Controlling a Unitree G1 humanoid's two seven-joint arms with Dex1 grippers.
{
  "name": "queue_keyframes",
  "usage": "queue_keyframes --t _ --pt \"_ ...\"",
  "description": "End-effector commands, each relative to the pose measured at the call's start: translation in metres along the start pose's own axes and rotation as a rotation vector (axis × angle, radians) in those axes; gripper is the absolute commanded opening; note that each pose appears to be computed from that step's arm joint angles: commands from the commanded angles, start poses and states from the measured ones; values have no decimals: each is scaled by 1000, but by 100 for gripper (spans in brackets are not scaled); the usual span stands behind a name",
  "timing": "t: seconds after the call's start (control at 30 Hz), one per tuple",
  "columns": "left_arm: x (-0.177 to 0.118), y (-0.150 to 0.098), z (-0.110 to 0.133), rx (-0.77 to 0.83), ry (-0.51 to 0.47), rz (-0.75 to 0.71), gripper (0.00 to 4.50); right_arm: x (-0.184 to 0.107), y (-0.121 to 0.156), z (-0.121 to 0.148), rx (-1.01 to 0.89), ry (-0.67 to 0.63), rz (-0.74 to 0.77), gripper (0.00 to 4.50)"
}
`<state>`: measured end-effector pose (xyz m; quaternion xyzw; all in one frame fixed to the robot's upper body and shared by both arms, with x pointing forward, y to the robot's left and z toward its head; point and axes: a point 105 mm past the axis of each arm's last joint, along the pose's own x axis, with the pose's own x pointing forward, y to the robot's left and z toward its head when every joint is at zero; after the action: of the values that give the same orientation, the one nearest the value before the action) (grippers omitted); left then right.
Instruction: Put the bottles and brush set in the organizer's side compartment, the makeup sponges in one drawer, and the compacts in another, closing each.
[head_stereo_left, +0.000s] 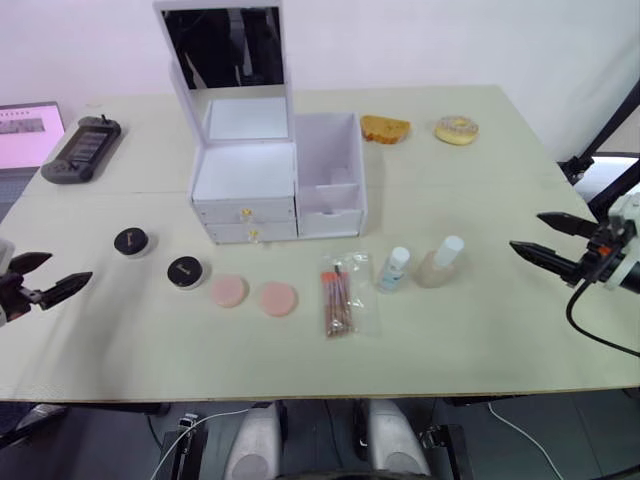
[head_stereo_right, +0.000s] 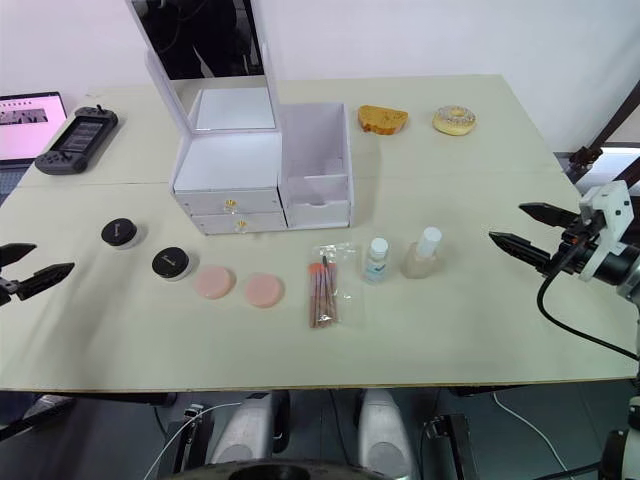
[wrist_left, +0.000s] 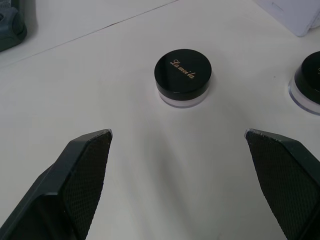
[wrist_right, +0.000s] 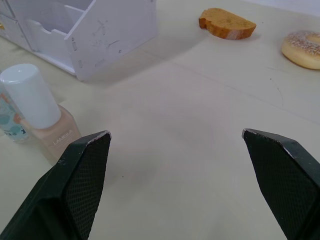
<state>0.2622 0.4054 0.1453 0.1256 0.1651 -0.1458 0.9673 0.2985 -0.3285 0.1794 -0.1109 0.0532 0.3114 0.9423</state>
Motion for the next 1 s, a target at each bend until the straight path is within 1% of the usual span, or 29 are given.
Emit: queue_keyframes --t 0.03,0.13,0.57,0.67,0.73,0.8,0.87,0.93,1.0 --pt "-5 4 13 52 -32 19 450 -6 -5 16 -50 -29 -20 446" --pt "-6 6 19 58 -64 29 450 -6 -5 16 -49 -30 -22 446" --pt "-8 8 22 4 -85 8 450 -7 -6 16 -52 -43 -31 446" --pt "-11 4 26 -24 -89 -31 450 -6 -4 16 -44 -42 -25 446" --pt "-13 -1 34 -33 -111 -70 450 -7 0 15 -28 -36 -9 446" --pt "-15 -11 48 -34 -145 -123 450 -7 4 16 -24 -32 4 446" --pt "-16 -28 61 -25 -157 -199 450 -7 11 20 -13 -31 35 446" --pt "-16 -43 66 -6 -141 -262 450 -7 17 22 -5 -22 68 446" --pt "-10 -67 82 9 -158 -367 450 -7 30 24 13 2 130 446"
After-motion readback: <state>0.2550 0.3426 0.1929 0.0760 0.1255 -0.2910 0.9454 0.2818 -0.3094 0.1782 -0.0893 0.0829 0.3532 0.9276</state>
